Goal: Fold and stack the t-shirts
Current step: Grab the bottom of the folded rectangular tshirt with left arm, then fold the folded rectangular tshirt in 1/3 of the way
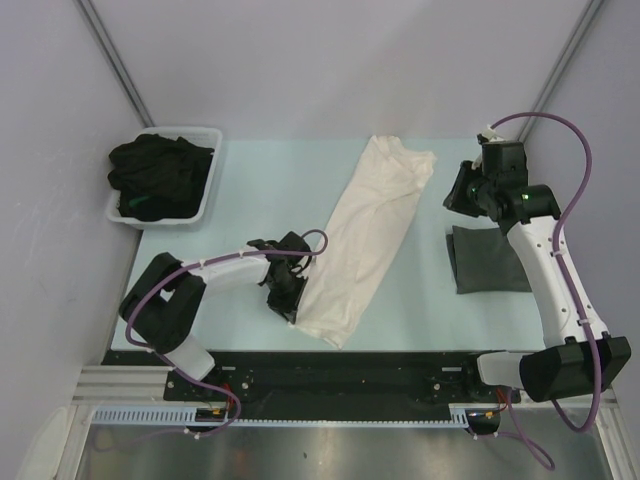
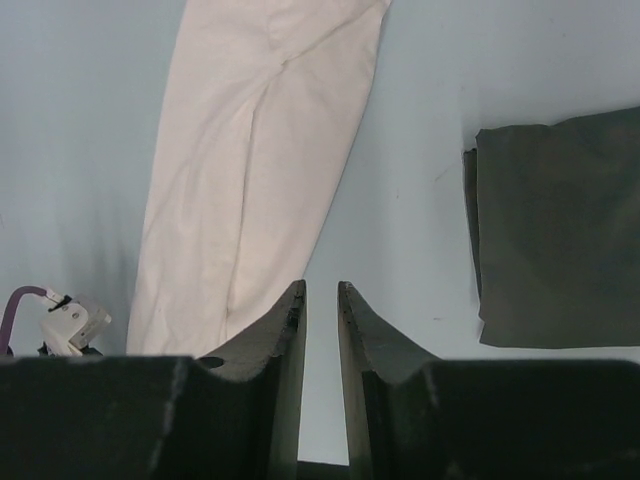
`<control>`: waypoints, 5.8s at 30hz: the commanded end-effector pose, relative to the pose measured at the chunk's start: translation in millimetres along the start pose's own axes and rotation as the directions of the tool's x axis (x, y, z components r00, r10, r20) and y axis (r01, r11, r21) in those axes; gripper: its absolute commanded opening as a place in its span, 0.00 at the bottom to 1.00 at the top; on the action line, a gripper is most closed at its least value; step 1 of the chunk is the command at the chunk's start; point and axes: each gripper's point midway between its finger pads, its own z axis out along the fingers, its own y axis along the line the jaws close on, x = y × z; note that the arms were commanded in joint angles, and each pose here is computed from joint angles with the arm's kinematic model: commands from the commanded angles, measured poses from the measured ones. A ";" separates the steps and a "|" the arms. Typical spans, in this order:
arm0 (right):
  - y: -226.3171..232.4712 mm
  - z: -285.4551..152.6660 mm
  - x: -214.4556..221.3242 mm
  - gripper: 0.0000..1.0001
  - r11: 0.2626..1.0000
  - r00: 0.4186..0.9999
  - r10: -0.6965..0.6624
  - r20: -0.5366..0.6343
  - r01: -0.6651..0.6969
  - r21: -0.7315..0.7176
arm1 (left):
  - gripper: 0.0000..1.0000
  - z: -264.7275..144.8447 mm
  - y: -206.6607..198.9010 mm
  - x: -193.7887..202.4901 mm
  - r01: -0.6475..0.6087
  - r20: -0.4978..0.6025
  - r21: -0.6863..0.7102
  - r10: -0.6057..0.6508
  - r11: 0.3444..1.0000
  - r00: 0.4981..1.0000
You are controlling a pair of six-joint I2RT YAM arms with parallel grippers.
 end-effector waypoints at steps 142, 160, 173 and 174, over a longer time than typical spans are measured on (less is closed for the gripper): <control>37.4 3.7 135.1 0.49 0.989 0.925 0.145 -0.352 -0.141 0.038 | 0.15 -65.3 -65.6 -375.3 -0.119 0.545 0.217 -0.019 0.969 0.838; 41.0 15.2 134.0 0.49 0.989 0.919 0.143 -0.366 -0.145 0.024 | 0.14 -47.7 -33.6 -406.1 -0.035 0.600 0.190 -0.088 0.981 0.795; 43.9 24.4 135.5 0.50 0.989 0.915 0.142 -0.378 -0.145 0.021 | 0.47 -45.8 -23.0 -398.6 -0.005 0.589 0.157 -0.090 0.988 0.803; 44.9 24.8 134.8 0.50 0.989 0.915 0.142 -0.378 -0.147 0.017 | 0.47 -53.1 -23.4 -397.3 -0.004 0.595 0.154 -0.090 0.988 0.799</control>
